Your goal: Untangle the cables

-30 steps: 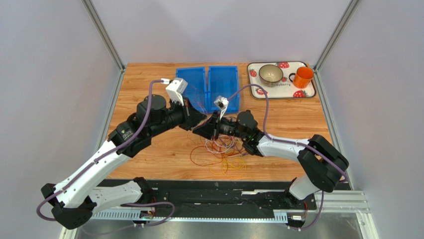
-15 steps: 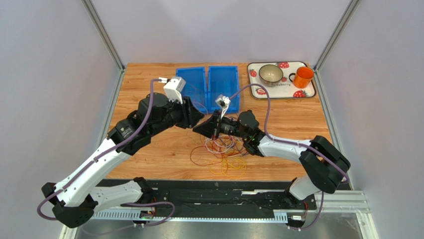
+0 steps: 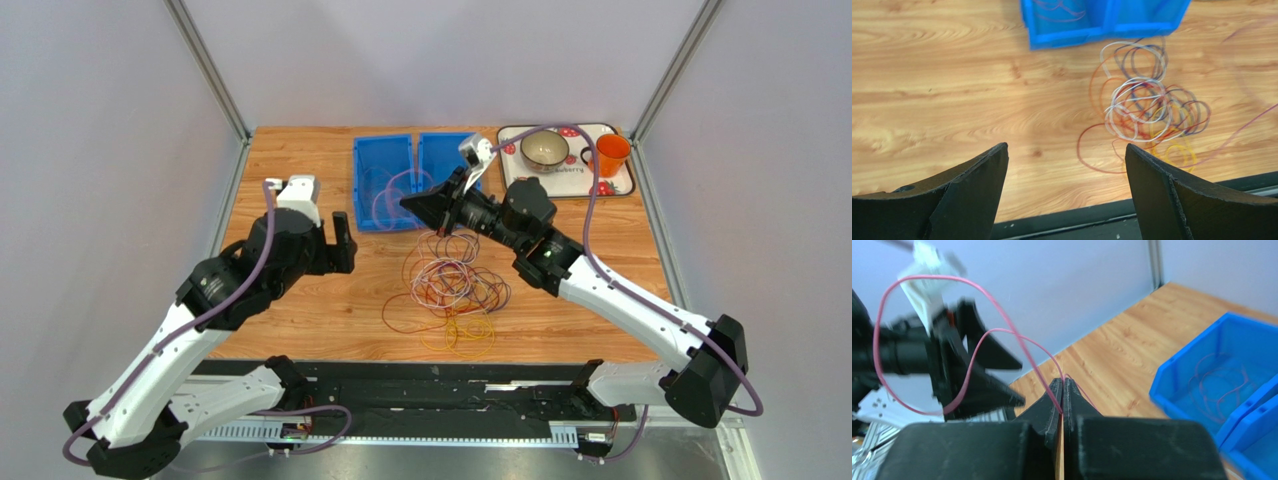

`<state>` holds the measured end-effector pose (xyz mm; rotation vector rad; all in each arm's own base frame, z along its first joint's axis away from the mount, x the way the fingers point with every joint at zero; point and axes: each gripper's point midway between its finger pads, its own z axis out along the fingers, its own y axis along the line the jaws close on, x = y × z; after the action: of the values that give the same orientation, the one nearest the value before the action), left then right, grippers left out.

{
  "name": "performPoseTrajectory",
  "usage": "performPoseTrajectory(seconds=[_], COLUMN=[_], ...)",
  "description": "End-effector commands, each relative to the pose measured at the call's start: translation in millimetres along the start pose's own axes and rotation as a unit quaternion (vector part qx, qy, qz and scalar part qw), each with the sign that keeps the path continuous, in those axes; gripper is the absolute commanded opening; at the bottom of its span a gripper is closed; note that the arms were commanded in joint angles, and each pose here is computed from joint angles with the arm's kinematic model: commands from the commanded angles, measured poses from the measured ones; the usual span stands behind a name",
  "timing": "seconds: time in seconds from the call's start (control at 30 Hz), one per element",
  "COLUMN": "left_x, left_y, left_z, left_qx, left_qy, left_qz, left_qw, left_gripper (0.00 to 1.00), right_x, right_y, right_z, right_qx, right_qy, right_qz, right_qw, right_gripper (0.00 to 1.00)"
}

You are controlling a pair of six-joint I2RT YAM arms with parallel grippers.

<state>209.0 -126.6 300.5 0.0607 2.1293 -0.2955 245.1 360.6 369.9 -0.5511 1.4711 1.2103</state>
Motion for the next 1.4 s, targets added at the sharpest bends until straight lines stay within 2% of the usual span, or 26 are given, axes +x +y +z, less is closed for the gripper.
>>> performPoseTrajectory(seconds=[0.0,0.23,0.33,0.57,0.83,0.97,1.37], left_x=[30.2,72.8,73.6,65.9,60.1,57.8,57.3], left_y=[33.4,49.2,48.9,54.3,60.6,60.6,60.6], left_z=[-7.2,4.2,3.6,-1.8,-9.7,-12.7,-13.5], left_qx=[-0.045,-0.059,-0.051,-0.053,-0.055,-0.049,-0.046], left_qy=[0.01,0.037,0.026,-0.001,-0.026,-0.037,-0.039], left_qz=[0.004,0.01,0.003,-0.001,-0.01,-0.015,-0.014], left_qw=[0.999,0.998,0.998,0.999,0.998,0.998,0.998], left_gripper=[0.95,0.95,0.94,0.94,0.93,0.93,0.92], right_x=[-49.7,-114.3,-140.1,-155.8,-138.3,-122.0,-73.5], right_y=[-7.4,-3.7,-3.6,-41.9,-114.8,-160.5,-231.3], right_z=[-0.2,18.9,29.9,70.0,113.1,132.3,162.6], right_qx=[0.066,0.087,0.089,0.129,0.189,0.246,0.312], right_qy=[-0.006,-0.045,-0.069,-0.077,-0.068,-0.071,-0.068], right_qz=[-0.038,-0.057,-0.068,-0.082,-0.073,-0.081,-0.074], right_qw=[0.997,0.994,0.991,0.985,0.977,0.963,0.945], right_gripper=[0.0,0.0,0.0,0.0,0.0,0.0,0.0])
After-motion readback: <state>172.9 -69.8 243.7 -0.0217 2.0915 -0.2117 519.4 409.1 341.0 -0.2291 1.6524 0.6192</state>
